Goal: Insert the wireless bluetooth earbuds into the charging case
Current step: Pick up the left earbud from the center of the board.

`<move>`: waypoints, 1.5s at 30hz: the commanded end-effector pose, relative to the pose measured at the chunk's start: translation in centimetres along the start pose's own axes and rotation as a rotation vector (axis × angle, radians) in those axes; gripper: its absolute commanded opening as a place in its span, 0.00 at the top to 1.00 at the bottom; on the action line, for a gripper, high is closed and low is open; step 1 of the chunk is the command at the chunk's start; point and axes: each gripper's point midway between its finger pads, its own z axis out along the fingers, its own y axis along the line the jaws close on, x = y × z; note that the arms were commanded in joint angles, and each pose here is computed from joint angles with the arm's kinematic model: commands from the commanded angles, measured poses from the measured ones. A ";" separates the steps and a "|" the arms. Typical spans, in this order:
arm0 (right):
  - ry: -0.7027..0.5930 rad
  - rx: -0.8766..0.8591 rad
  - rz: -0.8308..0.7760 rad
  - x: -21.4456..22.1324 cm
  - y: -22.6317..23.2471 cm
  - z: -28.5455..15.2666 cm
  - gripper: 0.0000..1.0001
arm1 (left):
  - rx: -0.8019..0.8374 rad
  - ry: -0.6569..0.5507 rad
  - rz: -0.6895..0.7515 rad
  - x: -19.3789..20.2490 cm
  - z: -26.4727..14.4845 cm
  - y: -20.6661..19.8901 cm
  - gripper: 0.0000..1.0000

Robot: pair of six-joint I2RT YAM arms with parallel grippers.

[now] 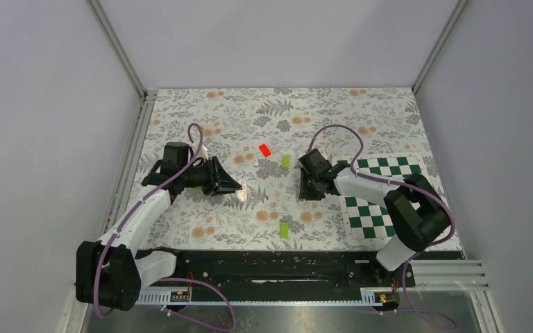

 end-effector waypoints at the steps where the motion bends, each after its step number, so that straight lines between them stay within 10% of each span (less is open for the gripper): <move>1: -0.003 -0.003 -0.008 -0.5 0.7 -0.3 0.66 | 0.051 -0.019 0.069 -0.3 -0.3 -1.1 1.00; 16: -0.005 -0.063 0.044 -0.1 1.6 -0.4 0.63 | 0.050 -0.016 0.066 -0.2 -0.2 -0.9 1.00; 36: -0.029 -0.058 0.030 -0.4 1.3 -1.6 1.00 | 0.054 -0.017 0.070 -0.2 -0.3 -1.1 1.00; 45: -0.218 -0.340 -0.086 -3.3 5.5 -10.1 1.00 | 0.146 -0.012 0.179 0.0 -1.1 -4.0 1.00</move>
